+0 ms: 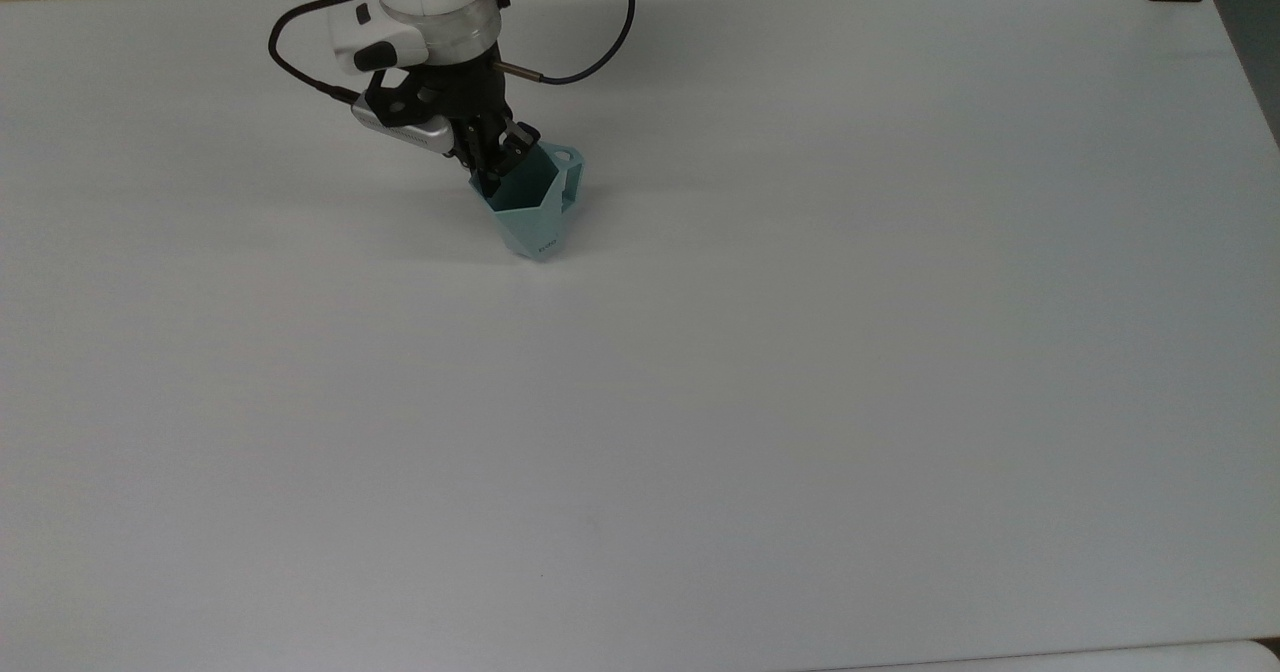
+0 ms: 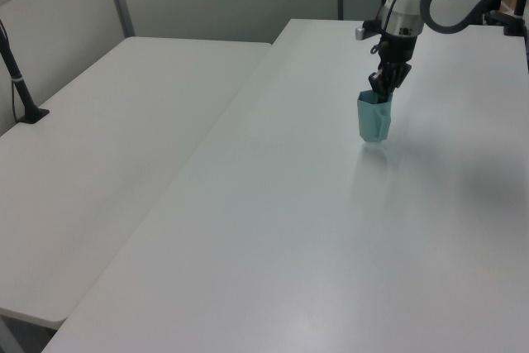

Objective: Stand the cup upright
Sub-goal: 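Lower the upright cup onto the table and hold it there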

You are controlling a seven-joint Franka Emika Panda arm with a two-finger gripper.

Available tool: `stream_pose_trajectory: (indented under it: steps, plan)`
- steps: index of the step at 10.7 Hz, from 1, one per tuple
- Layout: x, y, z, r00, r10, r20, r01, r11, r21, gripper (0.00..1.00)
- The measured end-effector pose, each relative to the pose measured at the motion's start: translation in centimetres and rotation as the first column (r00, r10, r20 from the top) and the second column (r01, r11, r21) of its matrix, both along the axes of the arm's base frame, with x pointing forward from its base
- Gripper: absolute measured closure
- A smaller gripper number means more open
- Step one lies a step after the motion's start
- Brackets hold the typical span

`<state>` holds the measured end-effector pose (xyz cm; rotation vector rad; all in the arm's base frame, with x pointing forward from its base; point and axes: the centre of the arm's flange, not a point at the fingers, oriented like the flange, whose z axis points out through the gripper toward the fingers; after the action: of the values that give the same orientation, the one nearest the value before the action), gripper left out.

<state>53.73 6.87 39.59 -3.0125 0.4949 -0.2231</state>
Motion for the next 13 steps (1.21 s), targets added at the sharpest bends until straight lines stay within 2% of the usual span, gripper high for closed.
stream_pose_trajectory:
  steps: [6, 8, 9, 11, 13]
  plan:
    - [0.5, 0.0, -1.9, 1.0, 0.004, -0.009, -0.004, 1.0, -0.005, 0.96]
    - [0.5, 0.0, -1.9, 1.0, 0.004, -0.009, -0.004, 1.0, -0.005, 0.92]
    - [0.5, 0.0, -1.9, 1.0, 0.004, -0.008, -0.004, 1.0, -0.005, 0.85]
    - [0.6, 0.1, -1.3, 1.0, 0.005, -0.001, -0.005, 1.0, -0.004, 0.59]
    - [0.7, 0.1, 0.7, 1.0, 0.011, -0.009, -0.011, 1.0, -0.002, 0.28]
